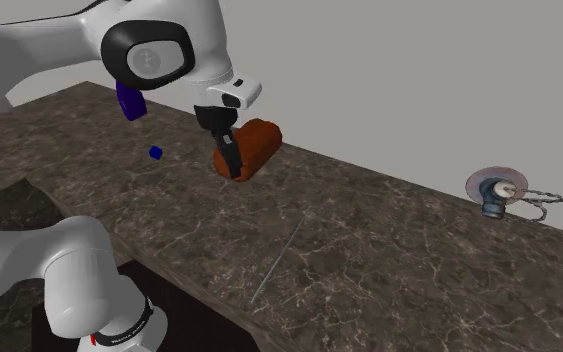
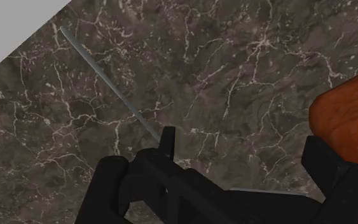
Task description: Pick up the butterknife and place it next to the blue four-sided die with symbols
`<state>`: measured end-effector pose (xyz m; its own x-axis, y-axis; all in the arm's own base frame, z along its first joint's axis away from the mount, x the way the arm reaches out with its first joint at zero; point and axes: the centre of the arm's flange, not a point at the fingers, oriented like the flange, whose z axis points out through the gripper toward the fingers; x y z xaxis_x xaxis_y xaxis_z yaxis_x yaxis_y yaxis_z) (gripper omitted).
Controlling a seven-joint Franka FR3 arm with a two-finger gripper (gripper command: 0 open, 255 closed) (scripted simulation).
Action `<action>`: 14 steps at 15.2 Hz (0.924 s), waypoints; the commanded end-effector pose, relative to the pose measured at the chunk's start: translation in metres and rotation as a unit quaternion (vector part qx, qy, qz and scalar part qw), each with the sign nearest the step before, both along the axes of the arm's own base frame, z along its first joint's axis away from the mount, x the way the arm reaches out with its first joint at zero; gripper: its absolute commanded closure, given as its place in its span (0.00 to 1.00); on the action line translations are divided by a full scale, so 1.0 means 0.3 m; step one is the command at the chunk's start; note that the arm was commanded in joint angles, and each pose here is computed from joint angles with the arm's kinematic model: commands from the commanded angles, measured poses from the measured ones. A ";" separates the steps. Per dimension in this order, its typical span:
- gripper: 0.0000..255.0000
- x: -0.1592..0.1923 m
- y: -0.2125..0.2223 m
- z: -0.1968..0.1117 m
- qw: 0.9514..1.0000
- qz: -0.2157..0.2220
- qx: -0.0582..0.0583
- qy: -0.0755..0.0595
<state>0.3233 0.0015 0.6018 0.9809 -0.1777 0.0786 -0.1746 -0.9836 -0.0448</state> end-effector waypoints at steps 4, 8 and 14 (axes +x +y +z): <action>0.00 0.006 -0.086 -0.098 0.998 0.056 -0.005 0.011; 0.00 0.027 -0.200 -0.227 0.991 0.131 -0.012 0.025; 0.00 0.082 -0.367 -0.420 0.969 0.242 -0.023 0.047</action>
<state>0.3486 -0.0994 0.4873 0.9647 0.2633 -0.0097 0.2632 -0.9647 -0.0069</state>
